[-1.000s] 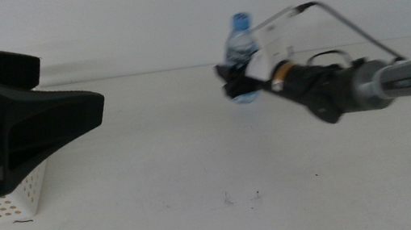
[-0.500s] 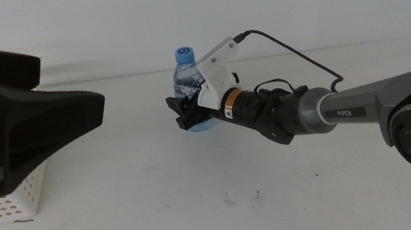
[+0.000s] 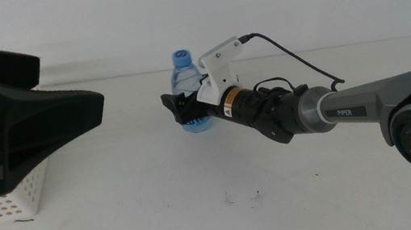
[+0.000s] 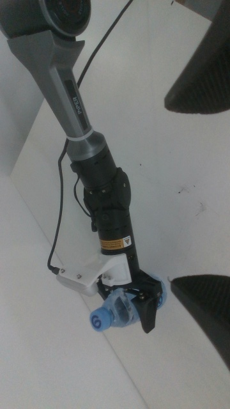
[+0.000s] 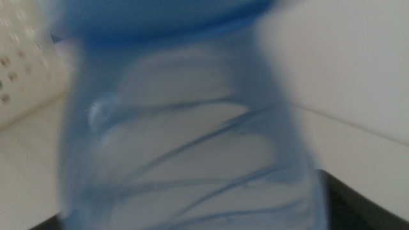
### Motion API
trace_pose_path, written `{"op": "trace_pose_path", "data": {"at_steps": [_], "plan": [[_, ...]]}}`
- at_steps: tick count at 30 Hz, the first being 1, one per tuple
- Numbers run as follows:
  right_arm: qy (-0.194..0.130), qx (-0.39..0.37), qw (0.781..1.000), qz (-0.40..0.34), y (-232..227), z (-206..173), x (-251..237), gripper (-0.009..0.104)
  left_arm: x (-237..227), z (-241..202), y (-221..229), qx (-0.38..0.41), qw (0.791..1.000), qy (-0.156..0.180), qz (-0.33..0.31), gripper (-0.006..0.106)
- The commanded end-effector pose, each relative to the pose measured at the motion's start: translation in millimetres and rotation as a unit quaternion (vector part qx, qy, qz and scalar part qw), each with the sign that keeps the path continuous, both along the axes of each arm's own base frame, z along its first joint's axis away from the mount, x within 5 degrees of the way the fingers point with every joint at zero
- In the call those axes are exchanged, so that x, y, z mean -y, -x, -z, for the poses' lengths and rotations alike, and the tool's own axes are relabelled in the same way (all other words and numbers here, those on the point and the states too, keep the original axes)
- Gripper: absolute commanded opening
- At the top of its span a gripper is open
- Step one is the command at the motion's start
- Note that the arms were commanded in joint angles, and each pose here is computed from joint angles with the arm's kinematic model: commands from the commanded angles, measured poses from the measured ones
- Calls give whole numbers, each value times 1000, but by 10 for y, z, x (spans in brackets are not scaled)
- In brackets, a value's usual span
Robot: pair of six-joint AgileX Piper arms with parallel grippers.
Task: Use arms to grab the bottles and put them into the dustbin to the left of the table.
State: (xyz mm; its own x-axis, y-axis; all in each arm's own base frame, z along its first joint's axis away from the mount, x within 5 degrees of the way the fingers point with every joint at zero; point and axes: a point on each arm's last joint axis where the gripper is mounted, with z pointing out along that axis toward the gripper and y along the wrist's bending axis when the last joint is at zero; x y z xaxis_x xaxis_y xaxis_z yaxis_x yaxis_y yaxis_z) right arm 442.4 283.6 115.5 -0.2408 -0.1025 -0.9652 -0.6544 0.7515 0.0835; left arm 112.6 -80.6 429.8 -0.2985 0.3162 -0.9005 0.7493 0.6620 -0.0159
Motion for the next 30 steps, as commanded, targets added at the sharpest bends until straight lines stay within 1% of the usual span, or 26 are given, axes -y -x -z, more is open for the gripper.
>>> {"op": "trace_pose_path", "data": {"at_steps": [1, 2, 4, 8, 10, 12, 16, 18, 19, 20, 22, 23, 24, 25, 27, 30], "plan": [[-26, 4, 1000, -4, -2, -110, -32, 76, -4, -27, 14, 6, 1000, 6, -2, 82], [-29, 0, 1000, -8, 5, -131, -38, 80, -4, -27, 14, 6, 1000, 6, -2, 82], [-30, -17, 999, -5, 55, -188, -39, 83, -4, -27, 14, 6, 1000, 6, -2, 82], [2, -26, 1000, -4, 260, -265, 88, 83, -4, -27, 14, 6, 1000, 6, -2, 82], [17, -35, 999, 0, 456, -304, 221, 83, -4, -27, 14, 6, 1000, 6, -2, 82], [41, -47, 998, -1, 706, -321, 381, 83, -4, -27, 14, 6, 1000, 6, -2, 82], [56, -89, 994, 18, 1269, -588, 755, 83, -4, -27, 14, 6, 1000, 6, -2, 82], [70, -115, 990, 47, 1549, -845, 977, 83, -4, -27, 14, 6, 1000, 6, -2, 82], [69, -114, 989, 63, 1660, -1039, 1076, 83, -4, -27, 14, 6, 1000, 6, -2, 82], [75, -114, 987, 81, 1772, -1234, 1185, 82, -4, -27, 14, 6, 1000, 6, -2, 82], [99, -97, 986, 96, 1961, -1570, 1334, 82, -4, -27, 14, 6, 1000, 6, -2, 82], [107, -60, 988, 89, 2103, -1861, 1412, 82, -4, -27, 14, 6, 1000, 6, -2, 82], [103, -38, 990, 83, 2230, -2094, 1467, 82, -4, -27, 14, 6, 1000, 6, -2, 82], [86, -29, 993, 75, 2359, -2308, 1511, 82, -4, -27, 14, 6, 1000, 6, -2, 82], [81, -25, 995, 53, 2559, -2581, 1591, 82, -4, -28, 13, 7, 1000, 6, -3, 82], [83, -21, 996, 38, 2757, -2815, 1692, 82, -4, -28, 13, 7, 1000, 6, -3, 82]]}}
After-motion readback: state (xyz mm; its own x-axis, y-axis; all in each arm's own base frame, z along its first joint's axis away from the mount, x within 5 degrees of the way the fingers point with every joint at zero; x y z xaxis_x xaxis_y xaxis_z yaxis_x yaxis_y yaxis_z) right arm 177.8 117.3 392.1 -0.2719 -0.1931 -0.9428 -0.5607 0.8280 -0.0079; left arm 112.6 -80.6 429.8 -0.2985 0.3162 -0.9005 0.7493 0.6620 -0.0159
